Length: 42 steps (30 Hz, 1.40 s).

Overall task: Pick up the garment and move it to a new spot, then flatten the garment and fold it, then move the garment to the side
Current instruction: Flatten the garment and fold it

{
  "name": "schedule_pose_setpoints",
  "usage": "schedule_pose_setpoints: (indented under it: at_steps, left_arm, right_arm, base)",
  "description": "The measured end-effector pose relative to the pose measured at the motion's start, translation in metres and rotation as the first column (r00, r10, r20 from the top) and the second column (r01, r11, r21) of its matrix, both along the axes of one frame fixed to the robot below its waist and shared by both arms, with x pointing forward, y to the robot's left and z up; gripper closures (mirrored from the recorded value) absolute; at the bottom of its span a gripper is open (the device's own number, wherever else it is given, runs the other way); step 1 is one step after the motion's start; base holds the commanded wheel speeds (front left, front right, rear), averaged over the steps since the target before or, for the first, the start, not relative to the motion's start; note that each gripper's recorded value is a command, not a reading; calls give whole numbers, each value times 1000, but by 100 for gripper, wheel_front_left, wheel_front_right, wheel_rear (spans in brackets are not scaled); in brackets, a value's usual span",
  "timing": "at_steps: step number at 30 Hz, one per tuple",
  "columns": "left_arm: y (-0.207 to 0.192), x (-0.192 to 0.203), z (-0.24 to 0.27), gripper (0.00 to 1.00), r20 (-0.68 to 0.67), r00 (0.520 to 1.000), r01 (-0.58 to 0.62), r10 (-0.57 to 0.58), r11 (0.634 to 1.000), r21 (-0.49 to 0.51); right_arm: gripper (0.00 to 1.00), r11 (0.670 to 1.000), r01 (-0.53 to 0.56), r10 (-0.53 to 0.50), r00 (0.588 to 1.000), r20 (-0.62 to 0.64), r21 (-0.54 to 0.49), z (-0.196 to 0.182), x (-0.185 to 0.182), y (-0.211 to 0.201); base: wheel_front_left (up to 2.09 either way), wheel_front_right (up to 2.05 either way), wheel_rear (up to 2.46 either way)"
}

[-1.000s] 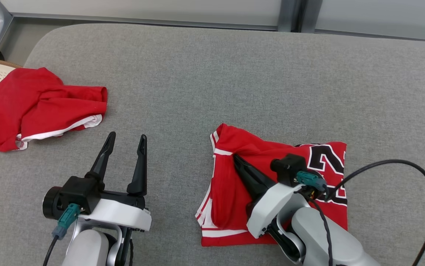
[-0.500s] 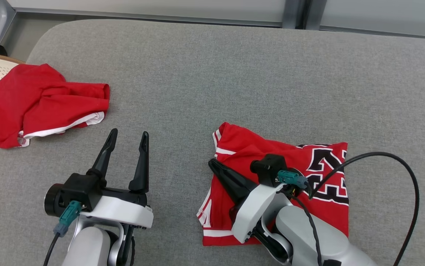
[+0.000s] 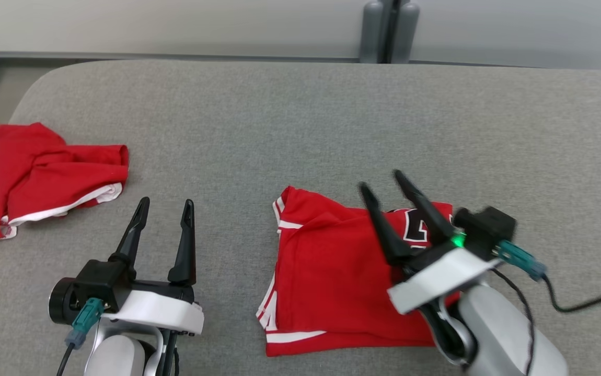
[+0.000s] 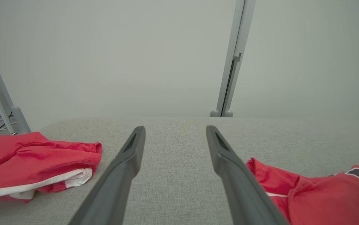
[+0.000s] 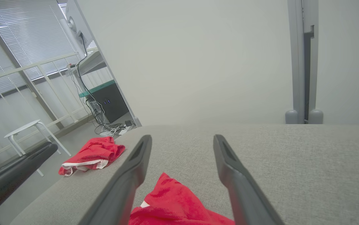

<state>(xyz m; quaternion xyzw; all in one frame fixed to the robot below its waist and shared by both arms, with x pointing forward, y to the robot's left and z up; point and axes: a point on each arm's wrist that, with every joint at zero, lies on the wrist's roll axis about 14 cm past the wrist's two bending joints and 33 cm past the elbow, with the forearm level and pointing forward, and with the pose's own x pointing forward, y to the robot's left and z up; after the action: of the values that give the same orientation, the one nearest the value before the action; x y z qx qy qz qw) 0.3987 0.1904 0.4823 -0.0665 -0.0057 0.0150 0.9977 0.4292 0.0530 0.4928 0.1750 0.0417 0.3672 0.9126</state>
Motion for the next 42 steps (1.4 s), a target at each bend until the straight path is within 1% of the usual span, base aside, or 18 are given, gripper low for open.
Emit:
schedule_pose_setpoints:
  at_steps: [3,7,9,10,13,16,19,21,26,30,42]
  left_arm:
    - [-3,-2,3,0,10,1000,10,-10,1000,2]
    - [-6,-6,6,0,18,1000,23,-23,1000,3]
    - [-6,-9,6,0,15,999,28,-28,1000,6]
    - [-6,-13,6,0,15,999,31,-31,999,10]
    - [-8,-17,6,0,13,999,42,-42,999,15]
    - [-10,-22,5,0,8,999,51,-51,999,16]
    - [-11,-27,4,0,-1,999,54,-54,998,20]
    - [-11,-32,4,0,-3,998,56,-56,998,24]
    - [-8,-46,2,0,-15,999,50,-49,998,32]
    - [-4,-55,0,0,-21,999,41,-40,999,36]
    - [0,-60,4,0,-11,1000,28,-27,997,68]
  right_arm:
    - [0,991,126,-126,992,11,-31,-6,2,-45]
    - [0,962,267,-266,964,29,-64,-7,0,-95]
    - [0,939,332,-330,943,37,-88,-7,-4,-121]
    - [0,913,393,-390,919,50,-111,-5,-9,-146]
    - [0,875,464,-460,886,65,-139,-1,-19,-177]
    - [0,844,511,-505,860,78,-164,4,-30,-199]
    - [0,823,537,-531,843,82,-187,6,-43,-212]
    - [0,817,539,-535,841,82,-204,7,-52,-215]
    - [0,812,542,-542,838,66,-217,7,-73,-217]
    - [0,810,549,-548,834,66,-208,12,-84,-215]
    - [0,808,546,-546,835,65,-222,13,-94,-214]
  base:
    - [0,0,0]
    - [0,0,0]
    - [0,0,0]
    - [0,0,0]
    - [0,0,0]
    - [0,0,0]
    - [0,0,0]
    - [0,0,0]
    - [0,0,0]
    - [0,0,0]
    - [0,0,0]
